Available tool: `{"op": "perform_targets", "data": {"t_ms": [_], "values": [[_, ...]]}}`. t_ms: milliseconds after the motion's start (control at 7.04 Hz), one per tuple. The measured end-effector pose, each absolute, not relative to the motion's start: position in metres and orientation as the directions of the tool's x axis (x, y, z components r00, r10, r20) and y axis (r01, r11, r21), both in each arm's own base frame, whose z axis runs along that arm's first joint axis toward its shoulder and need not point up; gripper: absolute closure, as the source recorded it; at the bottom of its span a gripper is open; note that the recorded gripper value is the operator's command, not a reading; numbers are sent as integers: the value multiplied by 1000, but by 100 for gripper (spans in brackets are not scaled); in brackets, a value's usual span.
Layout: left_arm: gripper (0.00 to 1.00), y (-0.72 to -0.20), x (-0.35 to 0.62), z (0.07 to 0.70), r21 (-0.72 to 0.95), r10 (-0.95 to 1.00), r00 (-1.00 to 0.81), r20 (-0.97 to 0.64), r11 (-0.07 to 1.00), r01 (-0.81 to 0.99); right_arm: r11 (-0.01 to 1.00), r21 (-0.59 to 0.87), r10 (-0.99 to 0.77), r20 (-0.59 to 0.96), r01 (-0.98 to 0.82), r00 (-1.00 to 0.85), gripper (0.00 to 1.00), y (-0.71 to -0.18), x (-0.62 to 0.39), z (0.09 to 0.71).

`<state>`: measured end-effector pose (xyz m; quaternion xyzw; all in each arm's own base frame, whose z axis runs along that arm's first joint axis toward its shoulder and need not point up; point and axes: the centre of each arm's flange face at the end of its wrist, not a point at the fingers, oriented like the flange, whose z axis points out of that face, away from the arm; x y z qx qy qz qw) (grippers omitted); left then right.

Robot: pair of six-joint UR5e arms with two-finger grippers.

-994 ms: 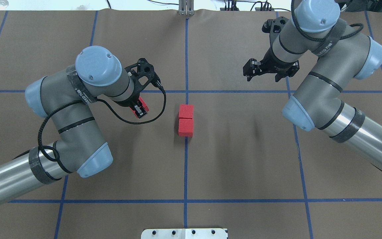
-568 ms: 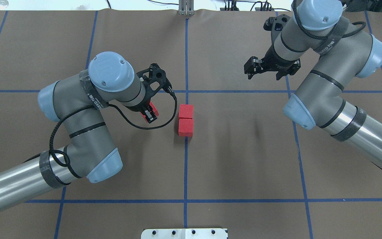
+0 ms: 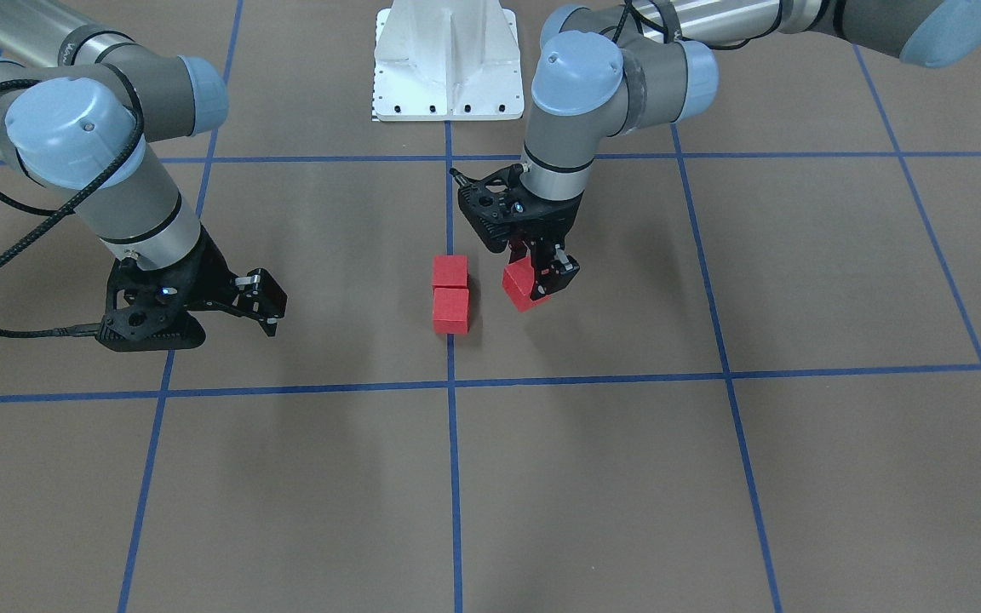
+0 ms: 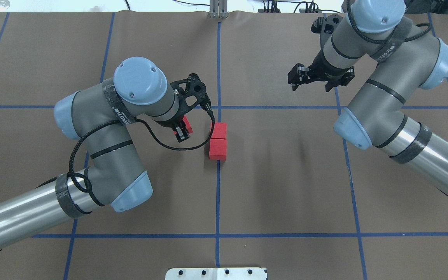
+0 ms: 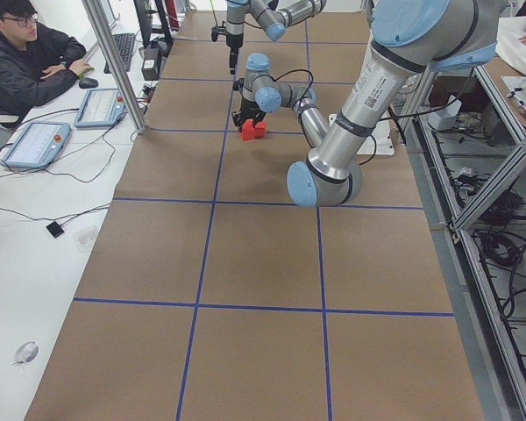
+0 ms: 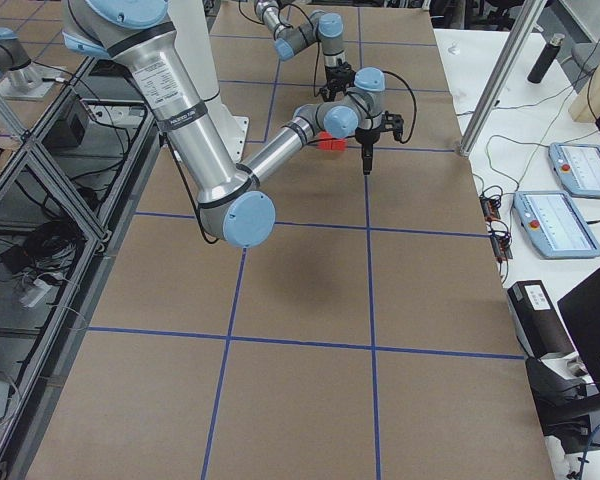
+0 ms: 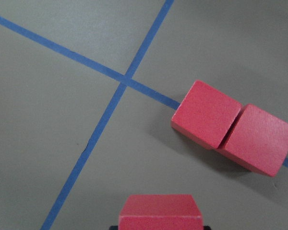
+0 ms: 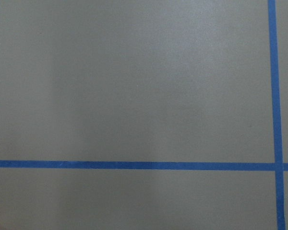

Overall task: Form red blocks into L shape at center
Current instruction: 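Lower the held red cube beside the nearer center cube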

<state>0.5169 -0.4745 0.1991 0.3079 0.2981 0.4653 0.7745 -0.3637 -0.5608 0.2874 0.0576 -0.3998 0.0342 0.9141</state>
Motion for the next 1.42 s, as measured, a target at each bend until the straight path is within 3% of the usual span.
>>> {"op": "perform_targets", "data": {"t_ms": [568,1420], "values": [[100,-483,551,217,729,962,271,25,168,-664,990,92,3,741,-106,671,1,-566,-348,294],[100,-491,579,197,740,963,255,83,112,-663,991,78,9,765,-107,644,1,-573,-320,317]]}}
